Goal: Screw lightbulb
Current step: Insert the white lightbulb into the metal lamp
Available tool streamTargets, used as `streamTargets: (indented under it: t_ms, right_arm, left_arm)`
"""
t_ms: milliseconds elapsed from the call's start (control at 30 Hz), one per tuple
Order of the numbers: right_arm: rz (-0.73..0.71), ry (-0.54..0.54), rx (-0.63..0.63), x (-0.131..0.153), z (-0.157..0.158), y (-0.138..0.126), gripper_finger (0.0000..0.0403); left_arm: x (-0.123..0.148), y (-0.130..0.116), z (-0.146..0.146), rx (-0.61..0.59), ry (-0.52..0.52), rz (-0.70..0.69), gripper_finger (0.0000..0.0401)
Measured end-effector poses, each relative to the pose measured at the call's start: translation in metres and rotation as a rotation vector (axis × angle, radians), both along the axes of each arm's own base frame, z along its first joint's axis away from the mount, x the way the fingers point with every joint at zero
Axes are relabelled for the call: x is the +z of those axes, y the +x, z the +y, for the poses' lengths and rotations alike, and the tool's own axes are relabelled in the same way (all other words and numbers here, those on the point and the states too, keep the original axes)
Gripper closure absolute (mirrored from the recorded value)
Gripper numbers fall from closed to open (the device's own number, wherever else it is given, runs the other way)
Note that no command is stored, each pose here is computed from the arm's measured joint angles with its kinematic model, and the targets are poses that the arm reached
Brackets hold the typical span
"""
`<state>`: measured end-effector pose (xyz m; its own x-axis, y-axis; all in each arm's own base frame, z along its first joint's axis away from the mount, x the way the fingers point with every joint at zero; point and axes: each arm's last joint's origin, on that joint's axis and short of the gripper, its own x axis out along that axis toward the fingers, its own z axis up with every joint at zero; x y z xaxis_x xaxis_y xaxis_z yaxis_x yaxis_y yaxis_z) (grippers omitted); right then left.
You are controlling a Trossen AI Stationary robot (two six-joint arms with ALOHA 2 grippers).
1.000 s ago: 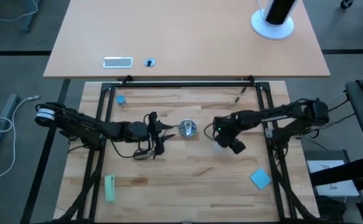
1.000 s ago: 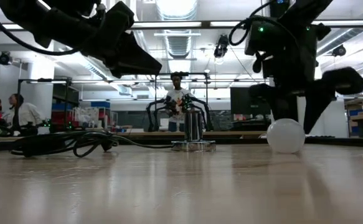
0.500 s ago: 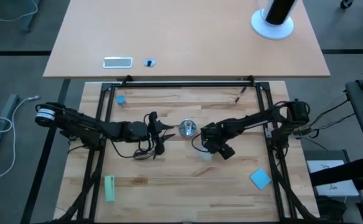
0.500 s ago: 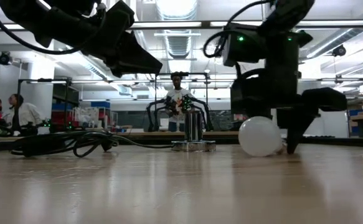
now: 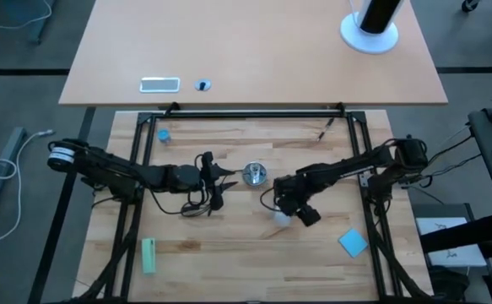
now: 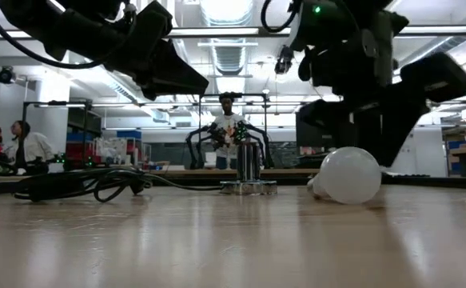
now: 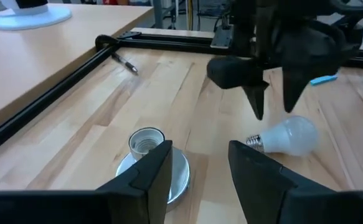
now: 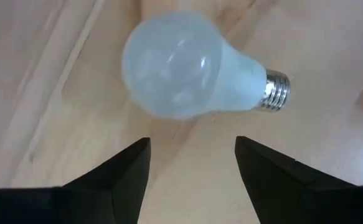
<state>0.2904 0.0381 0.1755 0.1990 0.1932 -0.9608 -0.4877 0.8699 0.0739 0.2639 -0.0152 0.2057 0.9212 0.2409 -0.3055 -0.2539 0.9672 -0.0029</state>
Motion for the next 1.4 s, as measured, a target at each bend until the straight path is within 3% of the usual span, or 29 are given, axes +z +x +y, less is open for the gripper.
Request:
streamTargets:
  t_ms: [133, 267, 400, 500, 667, 800, 1100, 1233, 1400]
  right_arm:
    - [0.019, 0.013, -0.072, 0.0, 0.006, -0.001, 0.0174]
    - [0.039, 0.027, -0.114, 0.0, 0.009, -0.003, 0.0186]
    - [0.071, 0.158, -0.196, 0.0, 0.012, -0.001, 0.0198]
    - [0.037, 0.247, -0.233, 0.001, 0.017, 0.006, 0.0206]
    - [-0.076, 0.283, -0.227, 0.005, 0.023, 0.016, 0.0218]
    - [-0.075, 0.217, -0.209, 0.004, 0.021, 0.014, 0.0227]
    - [-0.145, -0.012, 0.019, -0.014, 0.035, 0.019, 0.0216]
    - [-0.157, -0.023, 0.062, -0.029, 0.043, 0.026, 0.0192]
    - [-0.167, 0.013, -0.018, -0.045, 0.045, 0.036, 0.0163]
  left_arm:
    - [-0.007, -0.002, -0.003, -0.07, -0.021, 0.077, 0.0261]
    - [-0.015, -0.003, -0.007, -0.18, -0.118, 0.136, 0.0269]
    - [-0.026, -0.002, -0.012, -0.223, -0.195, 0.185, 0.0279]
    - [-0.039, -0.002, -0.016, -0.23, -0.231, 0.24, 0.0285]
    - [-0.057, 0.005, -0.024, -0.245, -0.283, 0.304, 0.0292]
    - [-0.069, 0.013, -0.029, -0.276, -0.319, 0.337, 0.0291]
    - [-0.084, 0.043, -0.038, -0.333, -0.338, 0.294, 0.0296]
    - [-0.093, 0.054, -0.04, -0.33, -0.336, 0.318, 0.03]
    - [-0.096, 0.063, -0.041, -0.329, -0.336, 0.323, 0.0305]
